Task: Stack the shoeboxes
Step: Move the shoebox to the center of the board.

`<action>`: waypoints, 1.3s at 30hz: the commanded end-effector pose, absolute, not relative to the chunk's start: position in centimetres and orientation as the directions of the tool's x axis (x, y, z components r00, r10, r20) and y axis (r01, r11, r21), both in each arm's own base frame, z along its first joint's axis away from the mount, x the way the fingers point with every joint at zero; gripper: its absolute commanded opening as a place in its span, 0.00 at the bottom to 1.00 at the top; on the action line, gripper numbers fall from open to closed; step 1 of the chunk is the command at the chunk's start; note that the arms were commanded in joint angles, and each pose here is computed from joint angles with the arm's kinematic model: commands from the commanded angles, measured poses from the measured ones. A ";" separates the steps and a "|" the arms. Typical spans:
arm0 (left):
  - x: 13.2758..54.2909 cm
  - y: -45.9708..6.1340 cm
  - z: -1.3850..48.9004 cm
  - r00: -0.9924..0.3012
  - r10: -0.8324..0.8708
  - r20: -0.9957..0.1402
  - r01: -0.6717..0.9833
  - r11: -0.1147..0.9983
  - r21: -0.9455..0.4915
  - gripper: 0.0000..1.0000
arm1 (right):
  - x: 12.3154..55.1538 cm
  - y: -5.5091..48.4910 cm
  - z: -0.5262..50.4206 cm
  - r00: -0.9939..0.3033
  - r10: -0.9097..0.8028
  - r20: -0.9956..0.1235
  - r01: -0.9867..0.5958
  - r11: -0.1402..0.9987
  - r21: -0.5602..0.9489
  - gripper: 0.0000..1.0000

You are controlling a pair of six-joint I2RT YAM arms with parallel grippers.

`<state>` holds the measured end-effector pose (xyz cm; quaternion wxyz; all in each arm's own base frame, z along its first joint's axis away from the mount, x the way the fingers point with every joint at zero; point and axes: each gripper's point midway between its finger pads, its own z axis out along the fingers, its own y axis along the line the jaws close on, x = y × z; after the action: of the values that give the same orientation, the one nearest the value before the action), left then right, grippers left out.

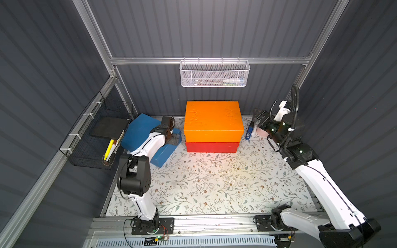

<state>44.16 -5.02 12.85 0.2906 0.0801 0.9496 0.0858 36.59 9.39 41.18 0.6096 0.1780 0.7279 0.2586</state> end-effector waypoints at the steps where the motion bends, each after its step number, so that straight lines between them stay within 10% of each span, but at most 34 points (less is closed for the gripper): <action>1: 40.1 -4.7 11.2 -0.873 0.038 -0.487 -0.013 0.995 0.102 0.99 | 35.4 9.3 43.1 -0.173 0.594 -0.785 -0.094 0.784 0.614 0.99; 15: 43.1 -7.0 22.3 -0.715 -0.078 -0.694 -0.023 0.996 -0.088 0.99 | 33.4 8.4 45.1 -0.122 0.589 -0.799 -0.117 0.791 0.601 0.99; 27: 51.4 -5.4 17.0 -0.845 0.075 -0.529 -0.028 0.982 0.184 0.99 | 35.2 9.3 43.5 -0.172 0.575 -0.800 -0.097 0.798 0.594 0.99; 39: 48.6 -4.3 13.9 -0.877 -0.044 -0.479 -0.142 0.975 0.170 0.99 | 35.1 9.7 43.6 -0.189 0.579 -0.793 -0.116 0.789 0.603 0.99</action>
<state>50.82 -5.05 13.55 0.2543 -0.0155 0.9613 0.1051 35.45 9.56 42.24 0.6087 0.1691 0.7256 0.2729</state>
